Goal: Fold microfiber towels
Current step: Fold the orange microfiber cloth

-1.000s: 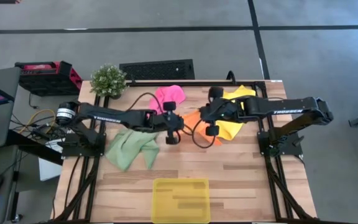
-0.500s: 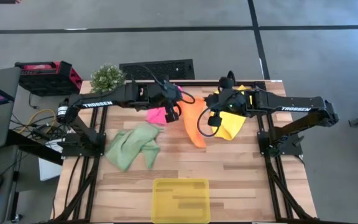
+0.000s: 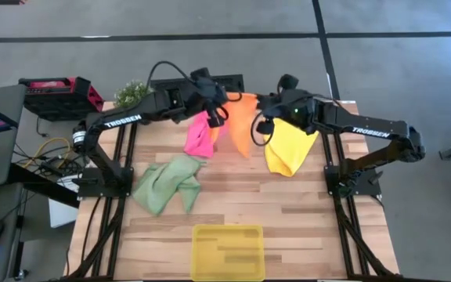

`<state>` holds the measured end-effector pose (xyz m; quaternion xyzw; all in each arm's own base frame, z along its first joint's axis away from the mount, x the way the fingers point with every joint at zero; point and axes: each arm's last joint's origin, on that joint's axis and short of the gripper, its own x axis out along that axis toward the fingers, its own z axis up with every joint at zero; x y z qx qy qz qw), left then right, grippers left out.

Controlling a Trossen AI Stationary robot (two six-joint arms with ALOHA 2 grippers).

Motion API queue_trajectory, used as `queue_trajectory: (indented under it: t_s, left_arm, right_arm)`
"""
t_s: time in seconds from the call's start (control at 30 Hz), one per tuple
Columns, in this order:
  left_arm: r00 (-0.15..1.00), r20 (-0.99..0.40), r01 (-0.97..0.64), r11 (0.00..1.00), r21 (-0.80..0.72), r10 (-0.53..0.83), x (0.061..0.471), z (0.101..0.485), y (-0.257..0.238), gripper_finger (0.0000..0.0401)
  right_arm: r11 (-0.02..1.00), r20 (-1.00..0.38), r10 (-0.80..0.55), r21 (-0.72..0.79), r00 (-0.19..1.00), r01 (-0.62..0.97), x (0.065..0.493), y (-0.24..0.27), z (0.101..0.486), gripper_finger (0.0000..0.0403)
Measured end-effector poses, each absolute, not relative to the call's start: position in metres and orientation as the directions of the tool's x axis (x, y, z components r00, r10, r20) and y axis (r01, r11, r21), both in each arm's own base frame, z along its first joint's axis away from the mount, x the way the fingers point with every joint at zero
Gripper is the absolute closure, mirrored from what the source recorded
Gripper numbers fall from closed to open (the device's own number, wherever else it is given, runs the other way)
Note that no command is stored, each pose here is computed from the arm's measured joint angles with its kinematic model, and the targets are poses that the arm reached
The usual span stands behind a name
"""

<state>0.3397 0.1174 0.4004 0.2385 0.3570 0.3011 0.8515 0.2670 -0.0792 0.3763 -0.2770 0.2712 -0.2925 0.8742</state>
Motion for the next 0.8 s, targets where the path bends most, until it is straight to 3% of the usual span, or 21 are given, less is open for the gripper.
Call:
queue_trajectory:
  t_s: [0.13,0.27,0.5,0.8]
  left_arm:
    - [0.581,-0.431,-0.334,0.685,0.648,0.691,0.34,0.409,0.116,0.0401]
    - [0.579,-0.583,-0.222,0.798,0.56,0.57,0.337,0.396,0.103,0.0401]
    - [0.43,-0.816,-0.101,0.919,0.381,0.386,0.353,0.348,0.077,0.0401]
    - [0.307,-0.921,-0.037,0.97,0.241,0.241,0.383,0.298,0.033,0.0401]
  right_arm:
    - [0.666,-0.308,-0.668,-0.654,0.678,0.359,0.267,-0.08,0.377,0.0402]
    - [0.749,-0.448,-0.6,-0.606,0.663,0.268,0.264,-0.069,0.362,0.0402]
    - [0.885,-0.659,-0.417,-0.452,0.625,0.114,0.279,-0.042,0.312,0.0402]
    - [0.929,-0.809,-0.325,-0.371,0.49,0.004,0.29,0.0,0.264,0.0402]
